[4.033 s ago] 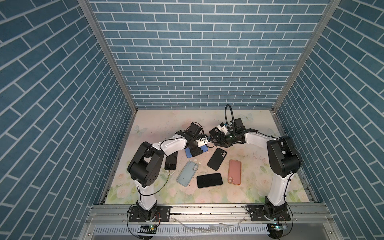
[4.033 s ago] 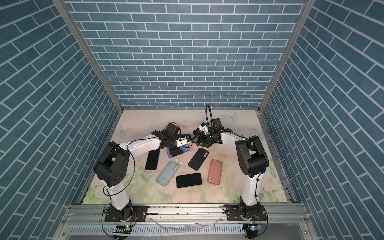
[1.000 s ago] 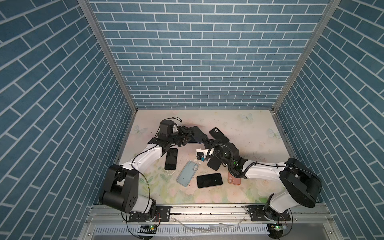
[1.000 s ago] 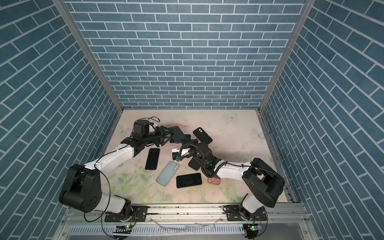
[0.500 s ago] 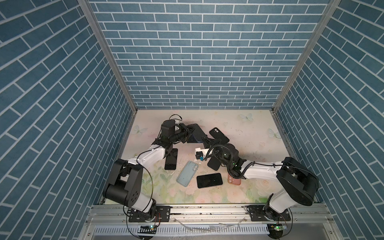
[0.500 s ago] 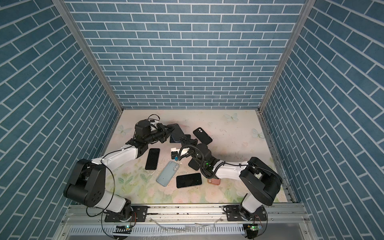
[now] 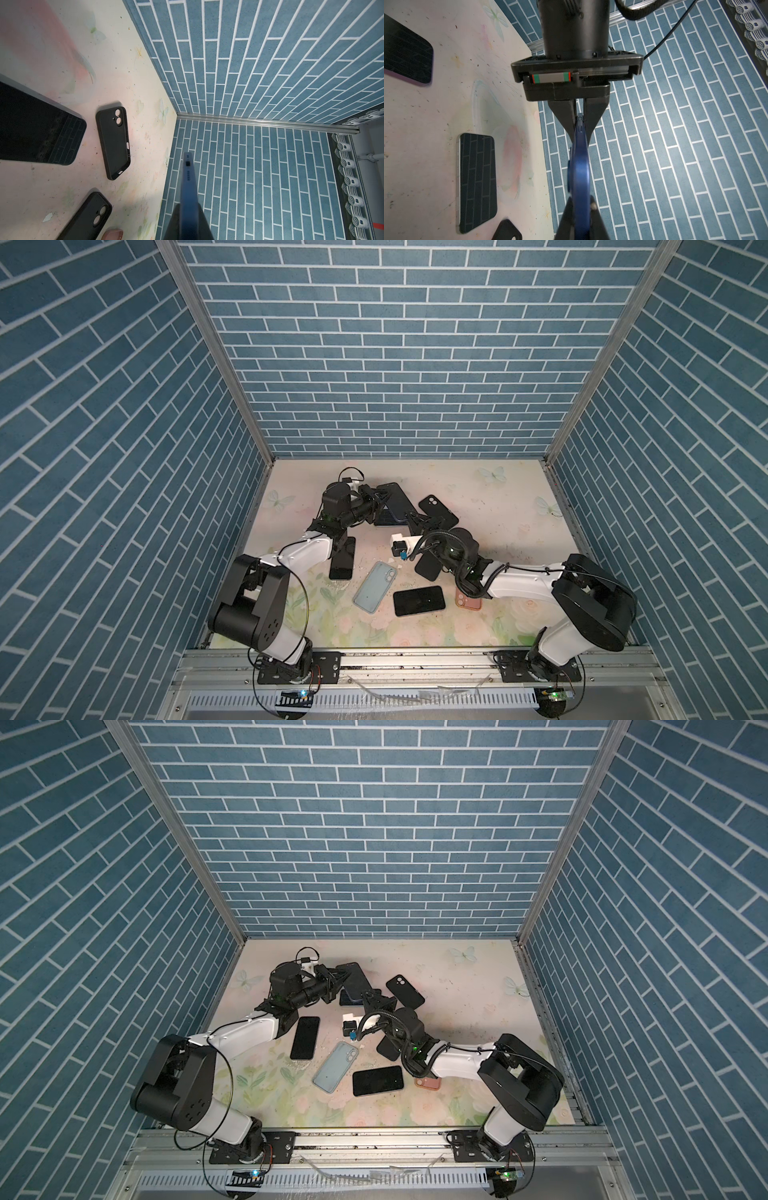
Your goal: Put the phone into the phone case
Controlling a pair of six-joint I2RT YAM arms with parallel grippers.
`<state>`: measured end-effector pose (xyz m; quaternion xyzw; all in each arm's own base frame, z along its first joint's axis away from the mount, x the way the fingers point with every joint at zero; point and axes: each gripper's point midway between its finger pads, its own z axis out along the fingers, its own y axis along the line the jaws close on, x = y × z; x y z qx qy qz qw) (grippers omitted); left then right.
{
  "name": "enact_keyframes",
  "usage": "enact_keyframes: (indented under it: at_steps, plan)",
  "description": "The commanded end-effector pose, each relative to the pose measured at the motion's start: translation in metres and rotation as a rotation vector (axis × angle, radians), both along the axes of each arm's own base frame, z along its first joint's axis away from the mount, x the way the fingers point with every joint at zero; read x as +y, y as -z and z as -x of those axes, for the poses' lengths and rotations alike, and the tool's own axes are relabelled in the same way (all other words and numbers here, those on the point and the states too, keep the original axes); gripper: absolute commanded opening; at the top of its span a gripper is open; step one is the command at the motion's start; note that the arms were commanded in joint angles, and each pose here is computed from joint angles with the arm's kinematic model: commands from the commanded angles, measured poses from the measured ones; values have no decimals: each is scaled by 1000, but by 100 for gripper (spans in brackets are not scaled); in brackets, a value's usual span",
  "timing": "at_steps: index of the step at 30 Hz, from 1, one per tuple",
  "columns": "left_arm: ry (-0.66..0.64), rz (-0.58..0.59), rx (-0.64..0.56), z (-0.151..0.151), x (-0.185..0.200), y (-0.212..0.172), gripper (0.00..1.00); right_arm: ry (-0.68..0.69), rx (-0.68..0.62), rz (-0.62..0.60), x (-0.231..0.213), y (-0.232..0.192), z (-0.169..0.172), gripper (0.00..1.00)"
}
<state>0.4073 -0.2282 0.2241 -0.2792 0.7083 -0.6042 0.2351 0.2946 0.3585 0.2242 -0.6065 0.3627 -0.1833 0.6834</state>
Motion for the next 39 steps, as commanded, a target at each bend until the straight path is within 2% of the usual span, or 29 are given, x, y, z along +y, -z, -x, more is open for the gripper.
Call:
enact_keyframes:
  at_steps: [1, 4, 8, 10, 12, 14, 18, 21, 26, 30, 35, 37, 39]
  plan:
    - [-144, 68, -173, -31, 30, -45, 0, -27, 25, -5, -5, 1, 15, 31]
    - [-156, 88, -206, -42, 38, -57, 0, -9, 49, -21, -12, 4, 17, 38]
    - [-175, 103, -266, -50, 44, -73, 0, 3, 86, -52, -20, 6, 20, 42]
    - [-187, 98, -304, -53, 47, -80, 0, 16, 141, -141, -26, -3, 20, 47]
    - [-193, 76, -345, -54, 49, -86, 0, 35, 240, -263, -33, -17, 18, 56]
    - [-194, 41, -376, -54, 50, -92, 0, 51, 429, -389, -43, -30, 14, 59]
    - [-189, -74, -457, -48, 51, -110, 0, 65, 902, -685, -73, -66, 3, 59]
    - [-209, -150, -543, -39, 57, -125, 0, 60, 1186, -828, -91, -80, -5, 58]
    - [-244, -214, -653, -23, 64, -146, 0, -98, 1522, -1013, -94, -99, -13, 58]
    - [-265, -171, -687, -17, 64, -154, 0, -314, 1741, -1235, -92, -111, -36, 55]
    - [-275, -18, -720, -15, 56, -163, 0, -628, 1867, -1428, -83, -126, -57, 57]
    - [-285, 17, -713, -15, 53, -159, 0, -653, 1917, -1468, -76, -117, -66, 58]
    - [-301, 34, -701, -15, 52, -152, 0, -657, 1927, -1448, -65, -115, -66, 59]
